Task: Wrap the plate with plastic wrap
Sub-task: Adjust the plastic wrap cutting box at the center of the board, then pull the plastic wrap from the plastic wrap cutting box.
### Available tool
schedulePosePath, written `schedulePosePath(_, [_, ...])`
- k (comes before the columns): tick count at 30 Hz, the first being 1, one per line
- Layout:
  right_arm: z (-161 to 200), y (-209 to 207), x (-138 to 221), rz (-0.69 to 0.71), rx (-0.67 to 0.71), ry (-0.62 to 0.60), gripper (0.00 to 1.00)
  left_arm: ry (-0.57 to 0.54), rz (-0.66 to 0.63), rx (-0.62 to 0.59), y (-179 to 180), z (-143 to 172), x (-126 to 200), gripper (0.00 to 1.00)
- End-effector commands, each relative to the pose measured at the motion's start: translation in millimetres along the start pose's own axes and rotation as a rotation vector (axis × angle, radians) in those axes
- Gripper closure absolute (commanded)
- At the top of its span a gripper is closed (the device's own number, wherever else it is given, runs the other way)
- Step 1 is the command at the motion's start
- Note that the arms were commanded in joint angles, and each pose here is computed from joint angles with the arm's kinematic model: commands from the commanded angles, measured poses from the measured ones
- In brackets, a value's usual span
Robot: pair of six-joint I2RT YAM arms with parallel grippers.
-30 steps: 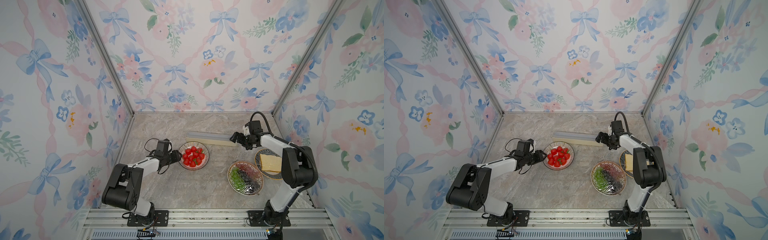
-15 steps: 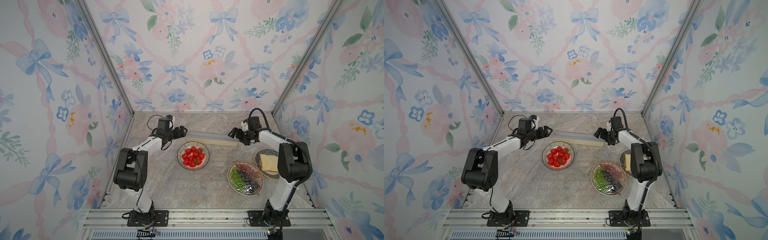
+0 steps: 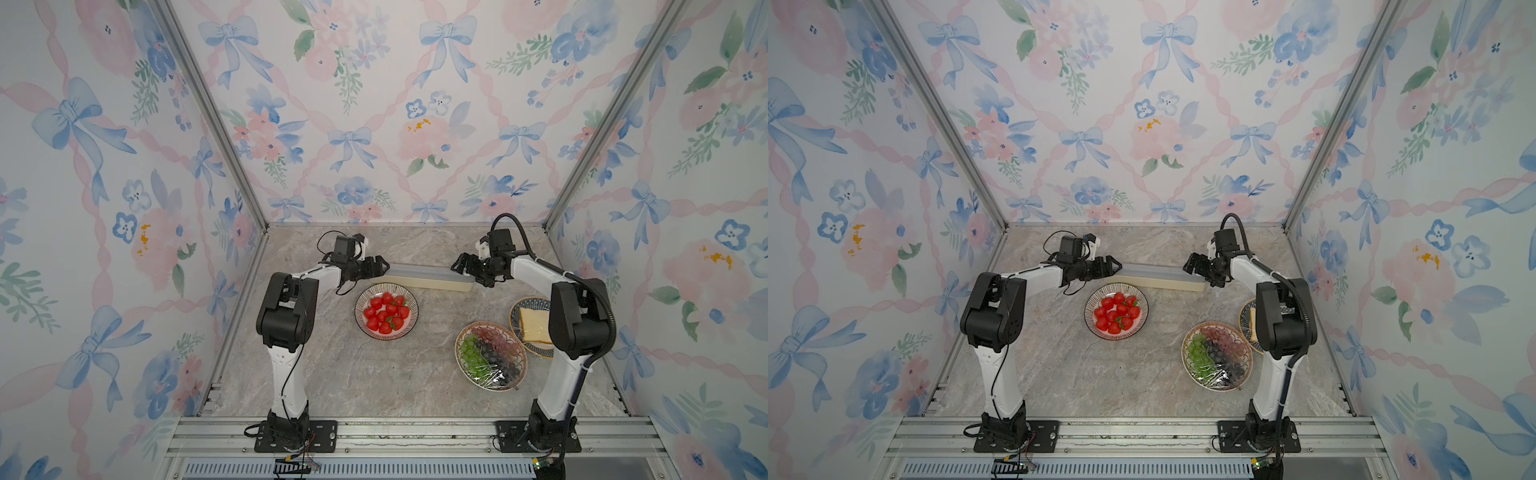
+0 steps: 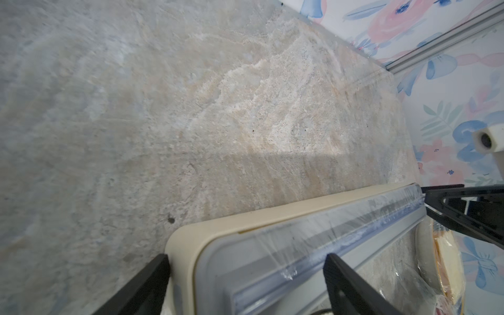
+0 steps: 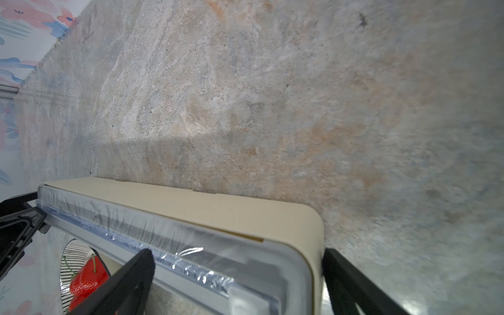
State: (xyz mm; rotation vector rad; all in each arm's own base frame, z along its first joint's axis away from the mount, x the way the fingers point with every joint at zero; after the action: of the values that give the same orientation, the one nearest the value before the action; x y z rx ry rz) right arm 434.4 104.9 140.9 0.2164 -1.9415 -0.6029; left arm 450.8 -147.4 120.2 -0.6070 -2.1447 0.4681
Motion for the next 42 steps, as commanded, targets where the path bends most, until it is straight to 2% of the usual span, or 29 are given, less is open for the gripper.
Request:
schedulePosePath(1, [11.5, 32.8, -13.5, -0.078, 0.034, 0.058, 0.03, -0.011, 0.036, -0.033, -13.1, 0.6, 20.0, 0.11])
schedulePosePath(11, [35.4, 71.8, -39.0, -0.132, 0.070, 0.098, 0.03, -0.041, -0.068, 0.036, 12.6, 24.1, 62.8, 0.11])
schedulePosePath(15, [40.1, 78.2, -44.9, -0.141, 0.078, 0.109, 0.03, -0.091, -0.137, 0.075, 33.1, 19.6, 82.4, 0.10])
schedulePosePath(18, [36.8, 74.8, -39.5, -0.112, 0.080, 0.081, 0.03, -0.154, -0.191, 0.079, 39.4, 10.1, 101.9, 0.11])
schedulePosePath(23, [22.5, 61.9, -4.8, -0.024, 0.093, -0.040, 0.01, -0.222, -0.198, 0.059, 30.9, -4.1, 123.3, 0.14])
schedulePosePath(26, [21.7, 62.2, -1.7, -0.001, 0.120, -0.013, 0.00, -0.214, -0.183, 0.069, 26.9, -5.2, 123.0, 0.16])
schedulePosePath(33, [26.1, 65.9, -19.8, 0.008, 0.127, 0.046, 0.01, -0.139, -0.144, 0.073, 14.5, -4.5, 103.6, 0.25])
schedulePosePath(42, [27.0, 66.1, -24.3, 0.072, 0.175, 0.085, 0.01, -0.008, -0.305, -0.005, 16.2, -1.0, 82.7, 0.27])
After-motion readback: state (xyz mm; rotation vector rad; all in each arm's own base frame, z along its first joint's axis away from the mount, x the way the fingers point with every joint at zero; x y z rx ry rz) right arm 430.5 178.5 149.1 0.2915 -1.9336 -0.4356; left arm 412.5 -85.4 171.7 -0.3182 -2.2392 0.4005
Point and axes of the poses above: each gripper's point midway between its finger pads, its own x axis back along the fingers, its own y axis along the line the jaws close on, z = x × y, the point moved 8 cm from there along x, back along the fingers, and after that the axes turned 3 degrees about -x, right-handed, at the moved point
